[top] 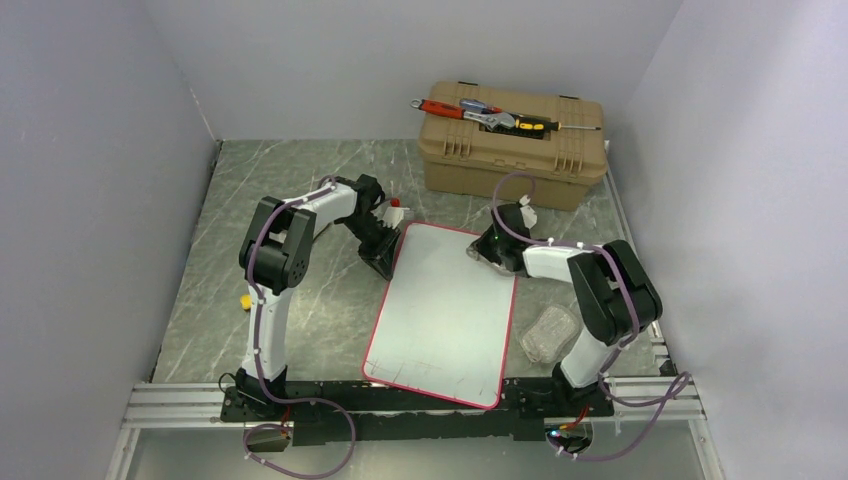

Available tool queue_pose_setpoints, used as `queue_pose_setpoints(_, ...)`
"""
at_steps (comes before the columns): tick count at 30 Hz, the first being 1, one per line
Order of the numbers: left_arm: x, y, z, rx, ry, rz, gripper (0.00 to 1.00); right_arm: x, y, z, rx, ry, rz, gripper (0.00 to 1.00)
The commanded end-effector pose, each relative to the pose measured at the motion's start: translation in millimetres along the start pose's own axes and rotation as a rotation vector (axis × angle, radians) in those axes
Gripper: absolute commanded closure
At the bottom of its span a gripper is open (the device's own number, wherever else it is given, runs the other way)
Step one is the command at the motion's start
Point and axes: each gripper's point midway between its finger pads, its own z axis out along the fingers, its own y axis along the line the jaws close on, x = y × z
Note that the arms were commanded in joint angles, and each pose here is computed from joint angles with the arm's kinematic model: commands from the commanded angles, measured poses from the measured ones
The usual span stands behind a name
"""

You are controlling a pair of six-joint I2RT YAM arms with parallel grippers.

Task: Erase the whiteboard
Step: Erase the whiteboard at the center of the board.

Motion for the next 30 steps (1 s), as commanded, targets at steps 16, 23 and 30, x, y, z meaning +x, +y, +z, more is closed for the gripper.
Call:
queue_pose_setpoints(16, 19, 37, 26, -0.126, 0.087, 0.044, 0.83, 73, -11, 56, 0.282, 0.137, -0.186, 1.00)
queue_pose_setpoints(23, 17, 35, 26, -0.119, 0.087, 0.049, 0.84, 26, -105, -3, 0.417, 0.049, -0.105, 1.00)
queue_pose_setpoints(30, 18, 34, 22, -0.124, 0.086, 0.056, 0.85, 9, -110, -27, 0.458, 0.001, -0.132, 1.00)
